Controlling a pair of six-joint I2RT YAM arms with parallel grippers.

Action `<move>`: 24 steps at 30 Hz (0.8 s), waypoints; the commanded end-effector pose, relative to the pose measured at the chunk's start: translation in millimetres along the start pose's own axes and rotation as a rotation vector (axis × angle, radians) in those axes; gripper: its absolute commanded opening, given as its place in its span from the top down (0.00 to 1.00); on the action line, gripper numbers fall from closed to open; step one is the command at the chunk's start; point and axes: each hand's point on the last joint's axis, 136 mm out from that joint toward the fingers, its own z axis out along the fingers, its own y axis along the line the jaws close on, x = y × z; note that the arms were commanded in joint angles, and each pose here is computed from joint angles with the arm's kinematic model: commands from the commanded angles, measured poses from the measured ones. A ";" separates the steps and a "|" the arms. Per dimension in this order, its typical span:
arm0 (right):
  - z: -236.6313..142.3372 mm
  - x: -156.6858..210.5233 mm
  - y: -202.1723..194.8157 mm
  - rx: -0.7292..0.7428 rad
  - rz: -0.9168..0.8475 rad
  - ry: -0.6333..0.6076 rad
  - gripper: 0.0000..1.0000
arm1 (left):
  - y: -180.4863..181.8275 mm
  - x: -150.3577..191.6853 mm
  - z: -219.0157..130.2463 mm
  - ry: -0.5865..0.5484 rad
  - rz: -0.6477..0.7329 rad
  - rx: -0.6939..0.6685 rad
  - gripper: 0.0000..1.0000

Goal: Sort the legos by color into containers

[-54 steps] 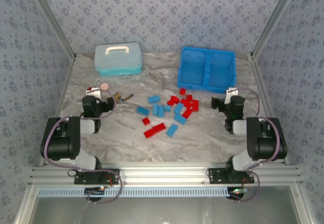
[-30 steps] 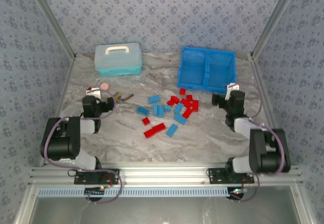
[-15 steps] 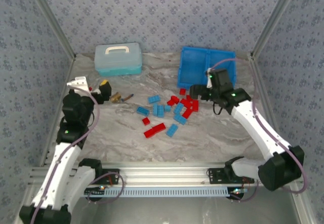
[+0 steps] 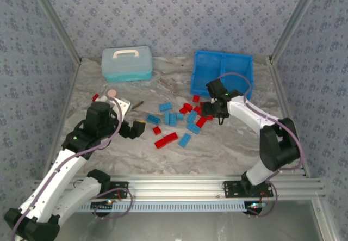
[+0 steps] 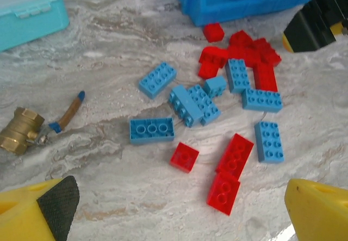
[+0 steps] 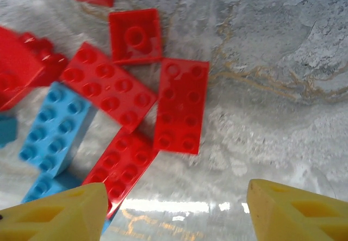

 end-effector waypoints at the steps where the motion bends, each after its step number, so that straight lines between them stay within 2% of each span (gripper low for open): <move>1: 18.0 -9.6 -2.0 -0.017 0.023 -0.013 0.34 | -4.1 -1.7 -1.8 -0.008 0.040 0.019 0.01; 5: 33.3 -17.5 -2.9 -0.024 0.032 0.016 0.45 | -2.1 4.6 -0.8 0.006 0.045 0.009 0.01; 14: 58.2 -10.0 -5.1 -0.004 0.029 0.073 0.47 | 0.5 5.1 -0.5 0.006 0.054 -0.006 0.01; 19: 65.4 8.1 -3.9 -0.016 0.031 0.111 0.40 | 1.8 7.2 0.0 0.015 0.062 -0.013 0.01; 24: 71.7 19.1 -6.8 -0.006 0.029 0.138 0.49 | 1.8 9.0 0.6 0.020 0.059 -0.012 0.01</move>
